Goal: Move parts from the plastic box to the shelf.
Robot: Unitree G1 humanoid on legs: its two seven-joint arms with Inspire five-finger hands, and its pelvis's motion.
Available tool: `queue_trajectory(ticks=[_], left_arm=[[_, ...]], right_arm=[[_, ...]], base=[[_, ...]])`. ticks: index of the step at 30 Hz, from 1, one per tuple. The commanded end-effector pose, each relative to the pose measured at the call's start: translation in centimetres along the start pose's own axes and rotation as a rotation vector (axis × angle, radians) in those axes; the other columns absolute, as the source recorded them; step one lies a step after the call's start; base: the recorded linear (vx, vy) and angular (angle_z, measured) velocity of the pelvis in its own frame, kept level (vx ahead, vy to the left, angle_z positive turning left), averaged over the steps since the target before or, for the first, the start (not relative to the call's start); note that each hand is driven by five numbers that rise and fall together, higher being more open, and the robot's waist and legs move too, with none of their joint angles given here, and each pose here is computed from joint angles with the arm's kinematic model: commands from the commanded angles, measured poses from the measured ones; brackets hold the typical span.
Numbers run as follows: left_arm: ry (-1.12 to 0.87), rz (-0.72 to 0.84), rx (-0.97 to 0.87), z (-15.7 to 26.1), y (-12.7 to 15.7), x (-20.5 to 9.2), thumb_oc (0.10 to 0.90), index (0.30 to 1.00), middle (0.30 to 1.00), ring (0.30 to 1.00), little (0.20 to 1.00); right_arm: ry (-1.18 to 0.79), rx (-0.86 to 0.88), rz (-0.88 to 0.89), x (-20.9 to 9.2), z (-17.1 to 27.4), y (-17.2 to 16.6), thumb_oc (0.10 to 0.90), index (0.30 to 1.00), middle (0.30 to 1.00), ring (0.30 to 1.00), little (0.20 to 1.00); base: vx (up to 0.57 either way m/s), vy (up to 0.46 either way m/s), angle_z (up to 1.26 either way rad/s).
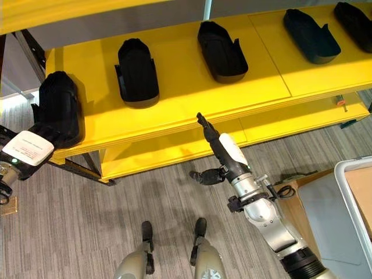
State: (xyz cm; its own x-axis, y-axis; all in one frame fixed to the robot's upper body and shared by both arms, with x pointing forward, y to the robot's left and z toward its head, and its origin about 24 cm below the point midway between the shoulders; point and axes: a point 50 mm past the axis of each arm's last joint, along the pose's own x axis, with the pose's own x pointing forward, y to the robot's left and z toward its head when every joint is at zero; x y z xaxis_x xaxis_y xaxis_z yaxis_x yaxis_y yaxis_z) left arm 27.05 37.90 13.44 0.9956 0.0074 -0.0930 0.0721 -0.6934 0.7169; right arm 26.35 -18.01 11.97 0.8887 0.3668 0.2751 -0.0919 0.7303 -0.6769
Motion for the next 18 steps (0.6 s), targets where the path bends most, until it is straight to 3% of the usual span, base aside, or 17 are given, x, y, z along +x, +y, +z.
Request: queue_trajectory(ticks=[1, 18], left_arm=[[0.165, -0.012, 0.098, -4.9, 0.6, -1.5, 0.900, 1.000, 1.000, 1.000, 1.000], [0.363, 0.326, 0.044, -8.5, 6.0, -3.4, 0.900, 1.000, 1.000, 1.000, 1.000]], right_arm=[[-0.192, -0.034, -0.113, 0.6, 3.0, -2.5, 0.900, 1.000, 1.000, 1.000, 1.000], [-0.150, -0.044, -0.149, 0.1, 2.3, -3.0, 0.900, 1.000, 1.000, 1.000, 1.000]], base=[[0.00, 0.000, 0.00], [0.00, 0.000, 0.01]])
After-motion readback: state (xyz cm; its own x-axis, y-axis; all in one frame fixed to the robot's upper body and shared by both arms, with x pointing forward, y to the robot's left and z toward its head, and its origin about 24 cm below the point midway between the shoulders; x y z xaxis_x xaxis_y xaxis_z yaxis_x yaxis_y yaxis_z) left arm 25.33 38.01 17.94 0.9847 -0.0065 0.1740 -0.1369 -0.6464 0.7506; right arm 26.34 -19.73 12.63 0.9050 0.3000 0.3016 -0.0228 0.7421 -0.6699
